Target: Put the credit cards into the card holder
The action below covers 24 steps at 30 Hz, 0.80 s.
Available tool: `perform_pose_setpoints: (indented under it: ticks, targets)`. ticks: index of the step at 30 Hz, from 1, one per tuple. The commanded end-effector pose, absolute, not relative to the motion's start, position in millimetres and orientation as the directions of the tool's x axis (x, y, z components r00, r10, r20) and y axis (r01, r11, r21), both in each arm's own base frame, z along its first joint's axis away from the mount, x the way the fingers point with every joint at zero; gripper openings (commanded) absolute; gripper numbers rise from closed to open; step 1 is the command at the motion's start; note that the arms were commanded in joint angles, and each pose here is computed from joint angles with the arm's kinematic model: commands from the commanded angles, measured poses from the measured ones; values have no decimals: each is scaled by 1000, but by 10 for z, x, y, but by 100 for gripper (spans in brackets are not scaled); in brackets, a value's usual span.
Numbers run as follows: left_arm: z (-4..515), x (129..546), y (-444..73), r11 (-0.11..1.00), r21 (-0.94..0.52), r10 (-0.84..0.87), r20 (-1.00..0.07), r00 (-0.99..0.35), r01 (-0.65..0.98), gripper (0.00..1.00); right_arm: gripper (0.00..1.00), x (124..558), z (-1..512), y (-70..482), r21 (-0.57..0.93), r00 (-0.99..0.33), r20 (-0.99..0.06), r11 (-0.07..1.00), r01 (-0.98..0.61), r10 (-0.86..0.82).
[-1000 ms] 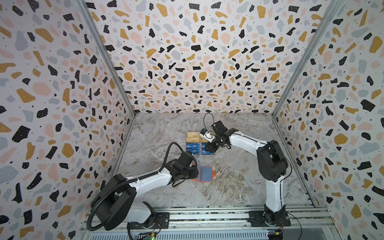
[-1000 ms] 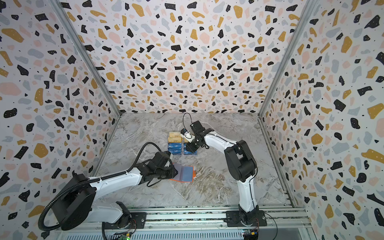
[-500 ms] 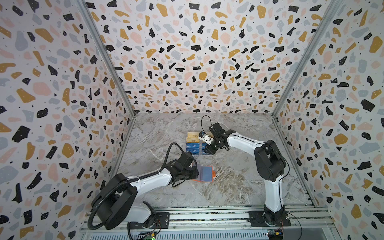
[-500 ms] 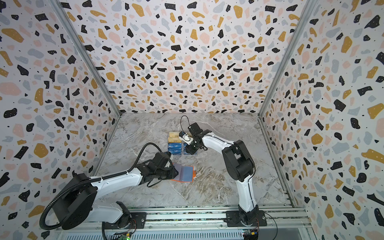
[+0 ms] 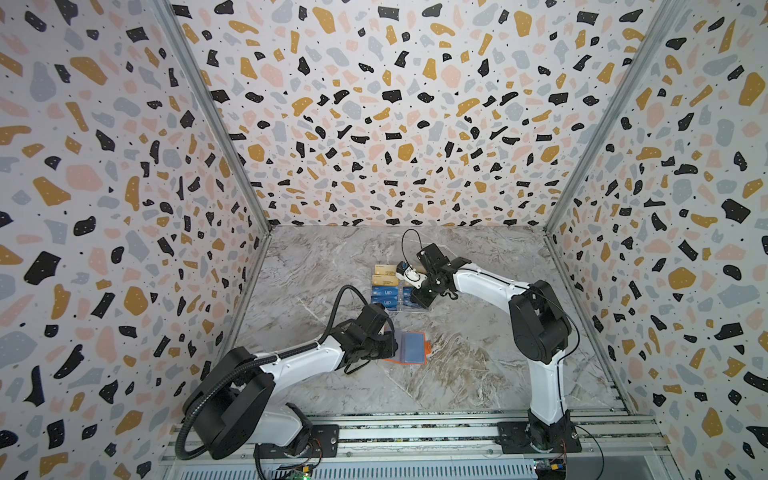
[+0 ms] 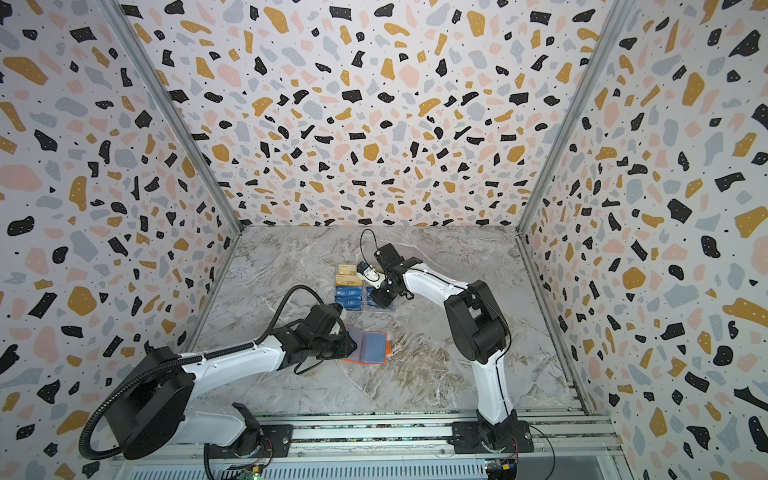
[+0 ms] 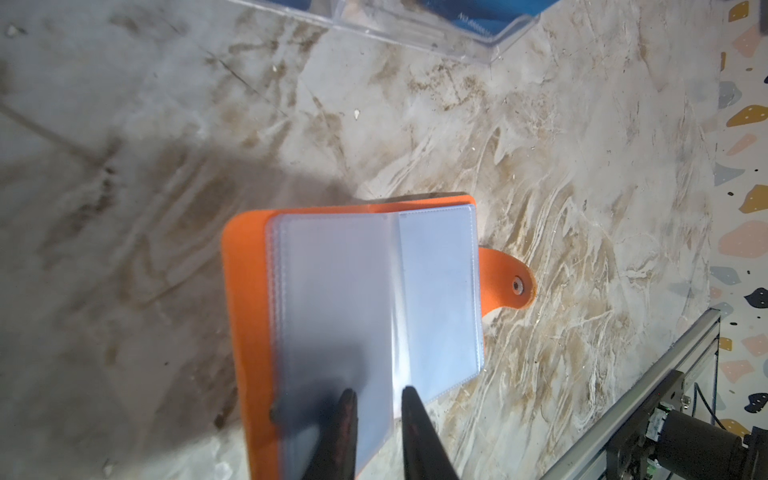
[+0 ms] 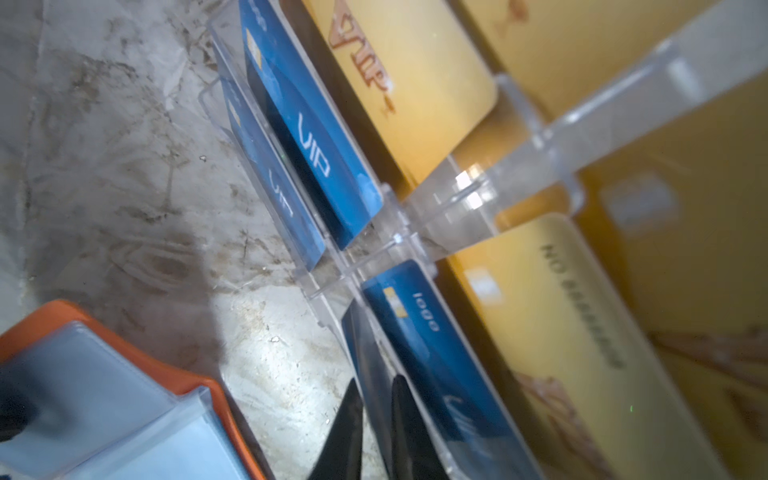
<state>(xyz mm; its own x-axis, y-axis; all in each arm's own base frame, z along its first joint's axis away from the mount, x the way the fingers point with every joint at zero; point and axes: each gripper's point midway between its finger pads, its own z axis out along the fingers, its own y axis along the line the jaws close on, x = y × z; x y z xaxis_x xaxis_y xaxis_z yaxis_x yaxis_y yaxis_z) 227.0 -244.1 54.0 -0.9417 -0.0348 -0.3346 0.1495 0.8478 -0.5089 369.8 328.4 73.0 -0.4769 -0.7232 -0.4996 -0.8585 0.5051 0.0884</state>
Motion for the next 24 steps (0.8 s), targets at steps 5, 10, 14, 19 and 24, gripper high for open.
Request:
perform_pose_setpoints:
  ticks: [5, 10, 14, 19, 24]
  targets:
    - [579, 2277, -2431, 843, -517, -44, -341, -939, 148, 23, 11, 3694, 753, 3306, 71, -449, -485, 478, -876, -750]
    - [604, 2293, -2440, 842, -518, -46, -344, -938, 149, 23, 4, 3686, 786, 3342, 79, -435, -498, 460, -884, -750]
    - [604, 2296, -2428, 847, -512, -48, -344, -938, 145, 23, 0, 3713, 935, 3370, 63, -414, -524, 451, -890, -745]
    - [560, 2283, -2402, 854, -502, -48, -338, -940, 137, 23, 0, 3706, 1220, 3414, 52, -384, -575, 437, -898, -722]
    - [565, 2293, -2392, 855, -500, -51, -347, -937, 138, 23, 0, 3649, 1479, 3450, 76, -381, -622, 431, -899, -684]
